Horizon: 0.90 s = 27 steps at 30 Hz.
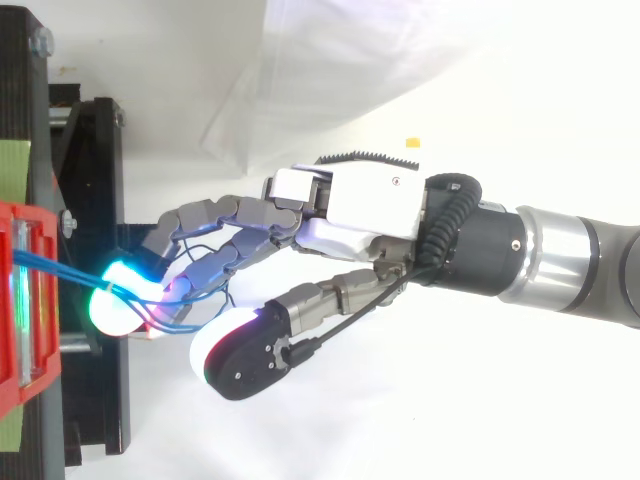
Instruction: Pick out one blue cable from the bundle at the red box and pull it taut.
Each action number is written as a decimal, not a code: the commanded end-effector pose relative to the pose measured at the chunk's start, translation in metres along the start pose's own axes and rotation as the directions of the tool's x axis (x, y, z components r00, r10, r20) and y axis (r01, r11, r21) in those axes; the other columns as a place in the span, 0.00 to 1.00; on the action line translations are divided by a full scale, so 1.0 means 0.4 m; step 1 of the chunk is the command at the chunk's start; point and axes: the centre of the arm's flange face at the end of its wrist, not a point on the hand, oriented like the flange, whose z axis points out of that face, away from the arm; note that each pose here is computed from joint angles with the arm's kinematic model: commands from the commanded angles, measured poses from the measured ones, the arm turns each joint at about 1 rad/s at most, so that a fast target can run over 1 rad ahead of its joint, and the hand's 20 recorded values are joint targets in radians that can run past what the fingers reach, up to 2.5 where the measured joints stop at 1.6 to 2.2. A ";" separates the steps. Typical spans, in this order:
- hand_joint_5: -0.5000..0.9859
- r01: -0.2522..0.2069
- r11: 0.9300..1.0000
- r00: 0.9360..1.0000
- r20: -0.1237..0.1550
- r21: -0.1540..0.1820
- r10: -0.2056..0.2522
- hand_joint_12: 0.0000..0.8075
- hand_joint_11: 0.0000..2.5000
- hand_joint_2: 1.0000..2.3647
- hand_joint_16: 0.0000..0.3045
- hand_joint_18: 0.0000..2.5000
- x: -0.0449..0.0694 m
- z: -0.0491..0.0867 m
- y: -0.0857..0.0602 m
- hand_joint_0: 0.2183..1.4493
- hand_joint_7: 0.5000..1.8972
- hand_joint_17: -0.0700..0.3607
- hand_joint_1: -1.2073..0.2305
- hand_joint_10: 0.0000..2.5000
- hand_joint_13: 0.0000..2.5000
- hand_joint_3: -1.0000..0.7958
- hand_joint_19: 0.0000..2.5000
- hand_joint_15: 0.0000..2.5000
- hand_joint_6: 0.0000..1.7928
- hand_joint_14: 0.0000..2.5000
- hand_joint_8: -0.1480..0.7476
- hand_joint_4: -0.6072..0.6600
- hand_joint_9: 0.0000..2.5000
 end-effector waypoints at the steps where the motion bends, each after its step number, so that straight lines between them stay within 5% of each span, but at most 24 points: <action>1: 0.21 -0.002 1.000 1.000 0.001 -0.002 0.002 0.41 0.20 0.00 0.17 0.22 -0.001 0.001 0.001 0.30 0.20 0.43 0.37 0.01 0.28 0.28 0.18 0.14 0.28 0.01 0.42 0.62 0.31; 13: 0.21 -0.012 0.999 1.000 -0.004 -0.031 0.012 0.40 0.21 0.00 0.17 0.23 0.001 0.009 0.010 0.31 0.21 0.43 0.37 0.01 0.29 0.30 0.18 0.16 0.28 0.01 0.43 0.62 0.32; 27: 0.21 -0.010 0.999 1.000 -0.025 -0.031 0.010 0.41 0.28 0.00 0.17 0.24 -0.053 0.015 0.014 0.32 0.21 0.43 0.34 0.01 0.31 0.30 0.19 0.17 0.28 0.01 0.42 0.62 0.34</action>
